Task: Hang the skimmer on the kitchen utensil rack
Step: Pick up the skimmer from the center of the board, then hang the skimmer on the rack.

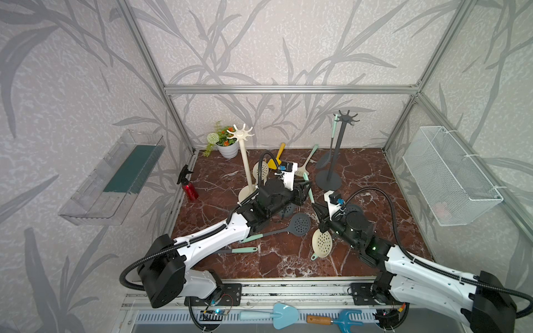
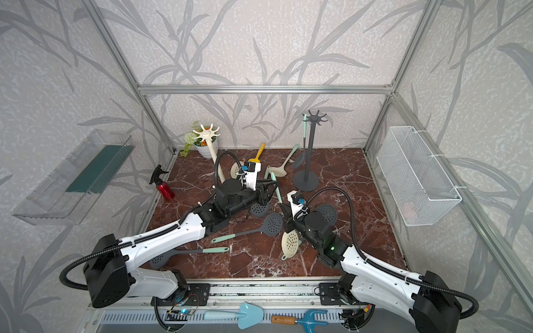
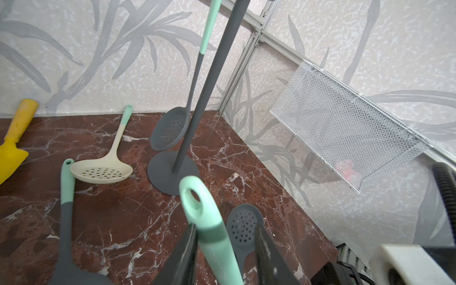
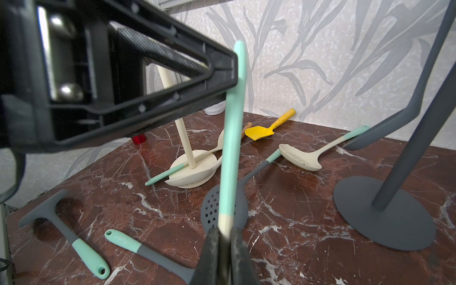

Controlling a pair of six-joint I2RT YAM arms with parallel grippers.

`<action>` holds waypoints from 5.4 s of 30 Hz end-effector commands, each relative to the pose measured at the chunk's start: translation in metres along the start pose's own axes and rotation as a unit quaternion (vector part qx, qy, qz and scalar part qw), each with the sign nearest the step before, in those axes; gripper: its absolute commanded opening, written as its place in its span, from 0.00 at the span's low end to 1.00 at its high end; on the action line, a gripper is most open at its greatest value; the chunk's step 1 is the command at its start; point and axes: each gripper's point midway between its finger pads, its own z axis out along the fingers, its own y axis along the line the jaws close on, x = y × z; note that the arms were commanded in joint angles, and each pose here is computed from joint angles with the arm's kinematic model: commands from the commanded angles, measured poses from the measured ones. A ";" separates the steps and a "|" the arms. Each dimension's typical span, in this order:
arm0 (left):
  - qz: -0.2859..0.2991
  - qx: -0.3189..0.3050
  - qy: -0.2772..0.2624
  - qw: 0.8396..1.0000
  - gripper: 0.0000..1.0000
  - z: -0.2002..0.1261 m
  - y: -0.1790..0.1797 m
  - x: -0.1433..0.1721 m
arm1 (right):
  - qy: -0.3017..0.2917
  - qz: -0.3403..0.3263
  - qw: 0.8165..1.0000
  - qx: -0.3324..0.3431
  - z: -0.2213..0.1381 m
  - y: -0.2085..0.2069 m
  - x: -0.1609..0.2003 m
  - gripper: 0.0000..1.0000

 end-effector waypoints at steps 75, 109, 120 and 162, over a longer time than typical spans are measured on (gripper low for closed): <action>-0.017 0.000 -0.029 0.999 0.03 -0.031 0.019 -0.055 | 0.123 -0.002 0.992 -0.040 0.050 0.024 0.037 0.00; 0.127 -0.024 0.080 0.988 0.99 -0.081 0.029 -0.025 | -0.028 0.046 0.996 0.077 0.108 -0.087 -0.084 0.00; 0.120 -0.033 0.085 0.989 0.99 -0.078 0.039 -0.022 | -0.051 0.059 0.993 0.087 0.123 -0.107 -0.112 0.00; 0.110 -0.047 0.097 0.988 0.96 -0.069 0.058 -0.017 | -0.041 0.077 0.994 0.071 0.114 -0.122 -0.113 0.00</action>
